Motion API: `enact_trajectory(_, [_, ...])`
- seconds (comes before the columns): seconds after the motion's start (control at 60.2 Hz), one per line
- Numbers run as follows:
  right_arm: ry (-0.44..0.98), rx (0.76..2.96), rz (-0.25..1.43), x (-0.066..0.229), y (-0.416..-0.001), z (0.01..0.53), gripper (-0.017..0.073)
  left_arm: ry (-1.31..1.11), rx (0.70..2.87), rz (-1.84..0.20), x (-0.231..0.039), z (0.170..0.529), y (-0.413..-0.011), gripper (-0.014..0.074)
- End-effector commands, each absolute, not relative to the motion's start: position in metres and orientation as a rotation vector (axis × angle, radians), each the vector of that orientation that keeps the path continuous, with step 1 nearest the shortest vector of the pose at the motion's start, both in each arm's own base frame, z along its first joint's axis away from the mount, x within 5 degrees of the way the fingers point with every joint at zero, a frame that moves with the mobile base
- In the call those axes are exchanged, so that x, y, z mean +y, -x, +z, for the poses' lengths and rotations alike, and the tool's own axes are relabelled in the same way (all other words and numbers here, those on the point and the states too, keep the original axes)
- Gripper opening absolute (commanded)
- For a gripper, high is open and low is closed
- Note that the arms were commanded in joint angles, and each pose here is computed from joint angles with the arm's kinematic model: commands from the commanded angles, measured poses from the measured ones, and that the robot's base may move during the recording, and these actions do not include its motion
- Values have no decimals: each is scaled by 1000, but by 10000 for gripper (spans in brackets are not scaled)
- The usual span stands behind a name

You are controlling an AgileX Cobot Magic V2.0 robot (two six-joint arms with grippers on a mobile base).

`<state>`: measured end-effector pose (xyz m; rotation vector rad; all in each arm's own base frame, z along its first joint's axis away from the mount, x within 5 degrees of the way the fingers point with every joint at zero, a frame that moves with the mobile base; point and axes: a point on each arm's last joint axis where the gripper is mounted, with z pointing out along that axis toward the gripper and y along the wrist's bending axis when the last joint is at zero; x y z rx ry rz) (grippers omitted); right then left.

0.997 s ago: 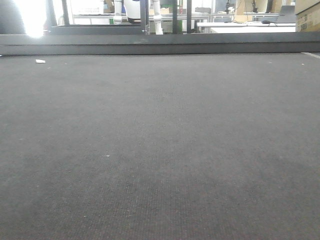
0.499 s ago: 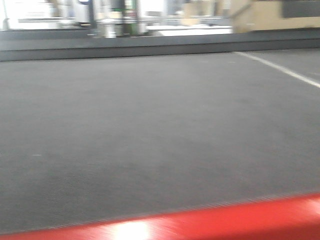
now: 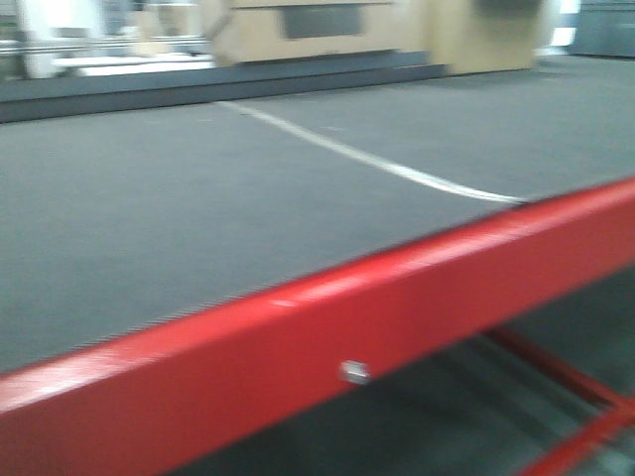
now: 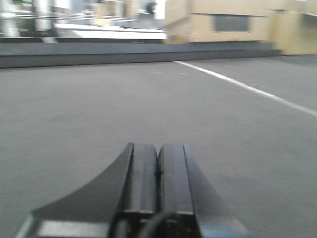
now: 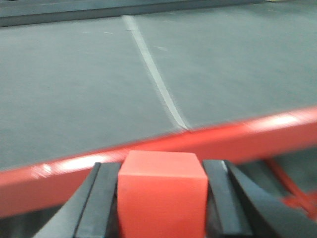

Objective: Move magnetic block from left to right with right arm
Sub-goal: 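Drive the base away from the table holding the cube in the right gripper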

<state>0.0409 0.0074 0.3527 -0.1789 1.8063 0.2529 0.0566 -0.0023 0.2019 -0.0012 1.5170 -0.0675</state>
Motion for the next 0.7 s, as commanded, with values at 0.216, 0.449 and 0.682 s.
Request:
enact_trajectory(0.216, [183,1703,250,8,-42,368,286,1,1422,-77,-3,207,-55,-115])
enact_trajectory(0.449, [183,1703,250,8,-42,368,286,1,1422,-77,-3,207,-55,-116])
enact_trajectory(0.682, [183,1703,250,8,-42,368,286,1,1422,-77,-3,207,-55,-116])
